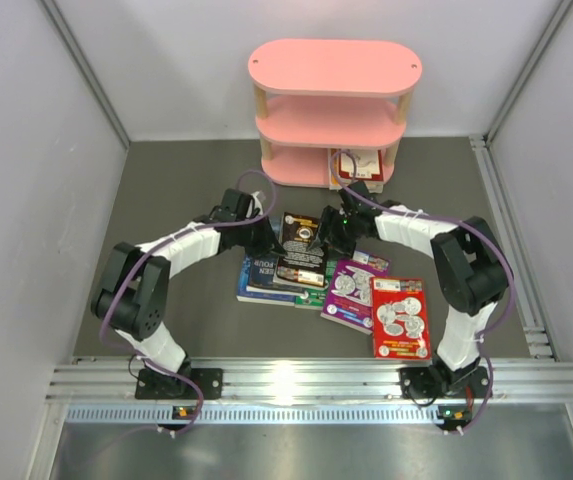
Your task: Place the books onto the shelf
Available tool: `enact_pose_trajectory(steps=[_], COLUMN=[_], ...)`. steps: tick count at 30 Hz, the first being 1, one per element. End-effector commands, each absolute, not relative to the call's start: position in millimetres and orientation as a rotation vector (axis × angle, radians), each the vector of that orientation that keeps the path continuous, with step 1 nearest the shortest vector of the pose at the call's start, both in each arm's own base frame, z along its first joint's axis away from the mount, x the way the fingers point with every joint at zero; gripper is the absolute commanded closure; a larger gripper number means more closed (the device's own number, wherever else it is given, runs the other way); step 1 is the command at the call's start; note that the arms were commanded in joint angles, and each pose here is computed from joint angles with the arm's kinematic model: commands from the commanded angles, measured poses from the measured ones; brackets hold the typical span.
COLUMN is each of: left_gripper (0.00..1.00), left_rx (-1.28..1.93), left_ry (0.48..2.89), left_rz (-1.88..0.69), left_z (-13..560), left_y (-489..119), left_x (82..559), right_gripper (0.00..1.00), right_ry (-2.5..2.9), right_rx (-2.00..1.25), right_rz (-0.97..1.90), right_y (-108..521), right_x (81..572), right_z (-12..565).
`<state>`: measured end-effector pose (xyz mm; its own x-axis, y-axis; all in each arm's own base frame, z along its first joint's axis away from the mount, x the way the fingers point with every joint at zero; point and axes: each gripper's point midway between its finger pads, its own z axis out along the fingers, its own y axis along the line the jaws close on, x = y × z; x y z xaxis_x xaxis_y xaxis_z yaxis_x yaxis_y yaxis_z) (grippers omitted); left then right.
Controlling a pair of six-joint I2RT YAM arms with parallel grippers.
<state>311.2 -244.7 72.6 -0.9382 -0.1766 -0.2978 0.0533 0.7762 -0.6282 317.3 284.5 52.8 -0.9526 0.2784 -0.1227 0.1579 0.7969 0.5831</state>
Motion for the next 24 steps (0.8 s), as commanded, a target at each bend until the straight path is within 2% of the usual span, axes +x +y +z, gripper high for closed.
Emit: enact_pose_trajectory(steps=[1, 6, 8, 9, 11, 12, 15, 16, 18, 19, 20, 21, 23, 24], left_gripper=[1.0, 1.0, 1.0, 1.0, 1.0, 1.0, 1.0, 1.0, 0.86, 0.74, 0.62, 0.37, 0.18, 0.04], left_rx=[-0.144, -0.266, -0.279, -0.273, -0.276, -0.278, -0.275, -0.274, -0.271, -0.269, -0.265, -0.267, -0.238, -0.233], left_ry=[2.727, 2.666, 2.65, 2.625, 2.628, 2.629, 2.628, 2.624, 2.623, 2.624, 2.617, 2.627, 2.568, 2.556], left_rz=[-0.978, -1.128, -1.17, -1.189, -1.195, -1.192, -1.207, -1.209, -1.182, -1.166, -1.15, -1.093, -1.068, -1.059], left_z=[32.9, 34.5, 37.6, 40.3, 40.1, 39.5, 41.0, 42.6, 43.8, 49.3, 53.3, 53.3, 74.3, 78.9], left_y=[-241.8, -232.4, -230.9, -232.9, -232.3, -232.0, -233.3, -233.4, -231.4, -230.1, -228.9, -223.6, -222.6, -222.2], left_x=[291.4, 295.7, 296.3, 300.1, 299.5, 299.2, 298.5, 298.8, 301.0, 301.7, 303.8, 305.2, 317.3, 320.4], right_gripper=[0.36, 0.32, 0.32, 0.35, 0.45, 0.61, 0.92, 0.98, 1.0, 1.0, 1.0, 1.0, 1.0, 1.0], right_ry=[2.904, 2.95, 2.954, 2.911, 2.894, 2.859, 2.795, 2.76, 2.715, 2.685, 2.664, 2.627, 2.584, 2.548], right_rx=[0.303, 0.316, 0.331, 0.325, 0.356, 0.347, 0.325, 0.306, 0.273, 0.256, 0.234, 0.212, 0.174, 0.155], right_rz=[0.74, 0.71, 0.736, 0.805, 0.848, 0.885, 0.949, 0.985, 1.034, 1.056, 1.067, 1.08, 1.083, 1.099], right_y=[279.4, 270.4, 271.6, 279.1, 281.4, 285.4, 291.8, 297.2, 302.9, 306.4, 307.6, 307.9, 308.2, 308.5], right_x=[292.3, 276.9, 271.9, 276.9, 274.7, 278.9, 287.7, 293.0, 298.0, 303.6, 305.5, 308.4, 313.5, 314.2], right_z=[26.4, 17.4, 14.7, 20.6, 21.3, 28.1, 46.6, 56.3, 73.7, 85.4, 94.1, 109.2, 132.6, 148.9])
